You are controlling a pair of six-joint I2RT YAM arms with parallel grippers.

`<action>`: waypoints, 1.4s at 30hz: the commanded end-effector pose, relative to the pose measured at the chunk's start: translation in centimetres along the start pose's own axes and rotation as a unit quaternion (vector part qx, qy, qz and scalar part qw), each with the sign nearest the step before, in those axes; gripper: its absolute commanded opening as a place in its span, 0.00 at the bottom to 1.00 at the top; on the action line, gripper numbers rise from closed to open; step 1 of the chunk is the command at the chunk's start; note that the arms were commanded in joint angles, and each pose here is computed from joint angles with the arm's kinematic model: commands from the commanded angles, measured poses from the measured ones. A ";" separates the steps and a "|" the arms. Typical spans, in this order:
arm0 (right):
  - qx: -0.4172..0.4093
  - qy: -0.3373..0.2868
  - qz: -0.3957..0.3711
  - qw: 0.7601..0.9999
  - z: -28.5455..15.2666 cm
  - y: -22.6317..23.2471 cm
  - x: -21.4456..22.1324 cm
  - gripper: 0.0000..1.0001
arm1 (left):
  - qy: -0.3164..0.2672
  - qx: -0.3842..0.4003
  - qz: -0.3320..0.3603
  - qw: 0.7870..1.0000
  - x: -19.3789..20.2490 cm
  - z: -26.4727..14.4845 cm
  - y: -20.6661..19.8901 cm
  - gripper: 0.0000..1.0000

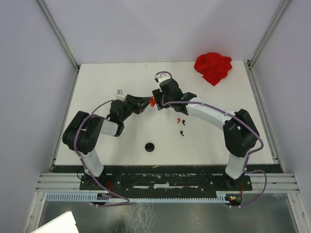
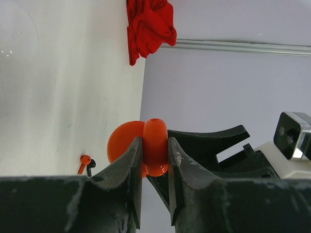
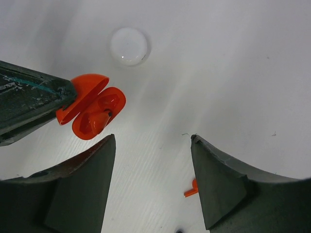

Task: Insert the wireless bluetooth earbuds into the charging case
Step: Adjust the earbud with the charging case.

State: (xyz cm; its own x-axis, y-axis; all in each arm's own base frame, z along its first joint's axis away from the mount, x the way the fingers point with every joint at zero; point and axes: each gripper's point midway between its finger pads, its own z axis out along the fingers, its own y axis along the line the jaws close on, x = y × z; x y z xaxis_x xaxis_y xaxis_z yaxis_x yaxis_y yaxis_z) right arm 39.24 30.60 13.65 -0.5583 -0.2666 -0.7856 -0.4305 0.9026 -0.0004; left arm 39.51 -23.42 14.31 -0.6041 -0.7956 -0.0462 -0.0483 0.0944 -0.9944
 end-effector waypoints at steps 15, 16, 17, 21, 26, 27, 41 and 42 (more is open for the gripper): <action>-0.014 -0.040 0.000 0.999 -0.2 0.6 -3.8 0.71 | -0.004 0.037 0.037 0.999 0.1 0.4 -2.5 0.03; -0.014 -0.040 0.001 0.999 -0.2 0.6 -3.8 0.71 | -0.005 0.037 0.037 0.999 0.0 0.4 -2.5 0.03; -0.014 -0.040 0.001 0.999 -0.2 0.6 -3.8 0.71 | -0.004 0.037 0.037 0.999 0.1 0.4 -2.5 0.03; -0.013 -0.039 0.000 0.999 0.0 0.6 -3.8 0.71 | -0.004 0.037 0.038 0.999 0.1 0.5 -2.5 0.03; -0.013 -0.040 0.001 0.999 0.0 0.7 -4.0 0.71 | -0.003 0.036 0.038 0.999 0.2 0.5 -2.5 0.03; -0.013 -0.040 0.001 0.999 0.1 0.7 -4.0 0.71 | -0.003 0.036 0.038 0.999 0.2 0.5 -2.5 0.03; -0.004 -0.039 0.008 0.999 0.7 0.3 -4.4 0.72 | -0.002 0.037 0.037 0.999 0.2 0.6 -2.5 0.03; 0.000 -0.036 0.009 0.999 0.8 0.0 -4.3 0.72 | -0.002 0.037 0.037 0.999 0.2 0.6 -2.5 0.03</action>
State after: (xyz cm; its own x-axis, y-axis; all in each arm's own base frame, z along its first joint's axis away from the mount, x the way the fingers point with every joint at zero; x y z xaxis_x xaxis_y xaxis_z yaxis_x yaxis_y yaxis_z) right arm 40.70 31.84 14.49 -0.5421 -0.2634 -0.7980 -0.4435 0.8963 0.0054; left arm 39.25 -24.02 14.37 -0.6153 -0.7869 -0.0466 -0.0467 0.0954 -0.9943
